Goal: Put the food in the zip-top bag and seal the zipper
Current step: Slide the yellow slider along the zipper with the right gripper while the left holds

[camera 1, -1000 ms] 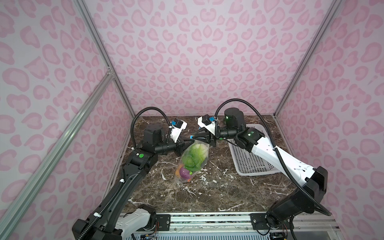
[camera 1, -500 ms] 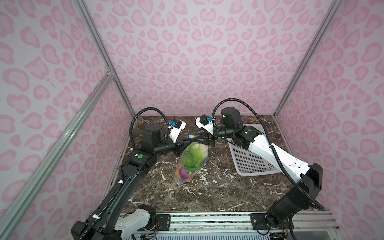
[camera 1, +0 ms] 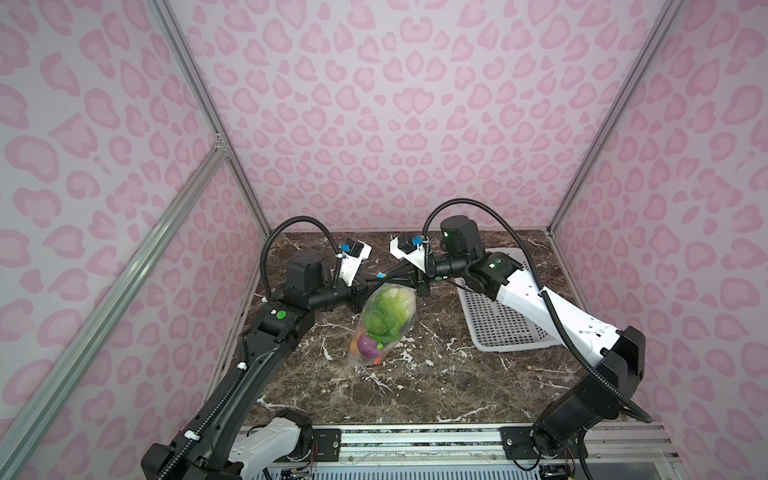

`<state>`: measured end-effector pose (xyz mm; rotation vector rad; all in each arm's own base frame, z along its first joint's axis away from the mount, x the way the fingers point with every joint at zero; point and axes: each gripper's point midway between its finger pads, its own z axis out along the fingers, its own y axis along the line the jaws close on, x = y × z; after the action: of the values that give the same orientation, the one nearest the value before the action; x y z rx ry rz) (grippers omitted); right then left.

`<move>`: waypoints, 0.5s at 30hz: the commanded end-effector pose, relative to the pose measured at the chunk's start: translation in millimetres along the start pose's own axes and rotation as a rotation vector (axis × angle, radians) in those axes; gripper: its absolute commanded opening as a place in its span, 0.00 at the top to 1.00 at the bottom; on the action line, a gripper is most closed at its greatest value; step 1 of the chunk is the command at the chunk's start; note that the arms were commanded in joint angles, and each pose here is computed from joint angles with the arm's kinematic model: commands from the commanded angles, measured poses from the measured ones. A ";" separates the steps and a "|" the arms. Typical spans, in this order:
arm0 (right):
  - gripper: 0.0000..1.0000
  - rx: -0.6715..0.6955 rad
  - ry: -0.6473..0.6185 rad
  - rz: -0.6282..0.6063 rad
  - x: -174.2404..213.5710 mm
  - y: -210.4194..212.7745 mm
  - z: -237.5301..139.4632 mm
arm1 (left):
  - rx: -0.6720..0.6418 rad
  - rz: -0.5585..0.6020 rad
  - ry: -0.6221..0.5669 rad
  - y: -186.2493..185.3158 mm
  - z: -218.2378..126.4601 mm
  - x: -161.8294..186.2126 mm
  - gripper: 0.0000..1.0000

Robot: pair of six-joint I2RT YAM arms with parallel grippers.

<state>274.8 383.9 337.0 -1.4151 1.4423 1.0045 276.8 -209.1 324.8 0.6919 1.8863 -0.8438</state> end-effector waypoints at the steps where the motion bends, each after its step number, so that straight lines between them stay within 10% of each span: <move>1: 1.00 0.084 0.065 0.002 18.6 -13.2 -0.6 | -0.094 0.024 -0.058 12.9 -7.2 -12.1 0.96; 15: 0.98 0.306 0.330 0.042 94.9 -37.8 -21.4 | -0.287 0.018 -0.124 39.8 -25.5 -20.0 0.96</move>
<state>300.4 360.2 290.0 -1.3838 1.6091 0.7226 286.4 -182.7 323.0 0.5656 1.9010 -0.6698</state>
